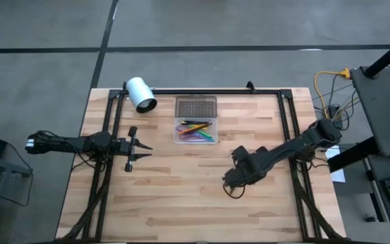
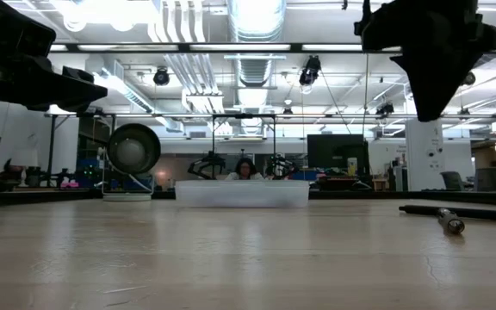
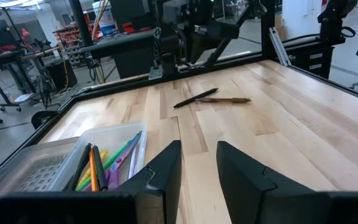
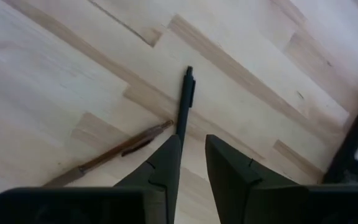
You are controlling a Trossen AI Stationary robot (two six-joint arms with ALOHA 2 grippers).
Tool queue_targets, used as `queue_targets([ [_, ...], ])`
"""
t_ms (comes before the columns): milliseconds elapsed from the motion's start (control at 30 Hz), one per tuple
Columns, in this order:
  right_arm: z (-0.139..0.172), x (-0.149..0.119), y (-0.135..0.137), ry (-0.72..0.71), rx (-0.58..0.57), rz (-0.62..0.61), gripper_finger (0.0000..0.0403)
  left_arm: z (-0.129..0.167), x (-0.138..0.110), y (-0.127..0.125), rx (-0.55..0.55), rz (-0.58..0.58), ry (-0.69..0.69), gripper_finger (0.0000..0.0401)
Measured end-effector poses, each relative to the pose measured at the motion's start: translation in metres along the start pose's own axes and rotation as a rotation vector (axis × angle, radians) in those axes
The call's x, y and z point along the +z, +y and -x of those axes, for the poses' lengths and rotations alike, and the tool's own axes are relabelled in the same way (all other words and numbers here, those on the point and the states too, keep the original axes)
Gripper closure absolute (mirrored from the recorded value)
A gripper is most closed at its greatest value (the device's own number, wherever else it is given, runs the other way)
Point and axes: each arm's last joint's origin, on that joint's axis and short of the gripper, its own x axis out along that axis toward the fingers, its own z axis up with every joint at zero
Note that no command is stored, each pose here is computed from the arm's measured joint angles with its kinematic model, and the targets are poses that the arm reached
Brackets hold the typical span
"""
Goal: Pick & place school supplies into a supply box
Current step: Put the black pen into the supply box
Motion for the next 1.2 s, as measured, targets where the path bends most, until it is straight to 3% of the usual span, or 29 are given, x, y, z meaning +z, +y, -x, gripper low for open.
queue_targets([
  [367, -0.010, -0.007, -0.030, -0.012, 0.140, -0.055, 0.0318, 0.000, 0.000, 0.000, 0.000, 0.000, 0.000, 0.0315],
  [700, -0.024, -0.016, -0.059, 0.001, 0.133, -0.112, 0.0322, 0.000, 0.000, 0.000, 0.000, 0.000, -0.001, 0.0315],
  [1200, -0.009, -0.010, -0.053, -0.009, 0.214, -0.128, 0.0331, 0.000, 0.000, 0.000, 0.000, 0.000, 0.000, 0.0315],
])
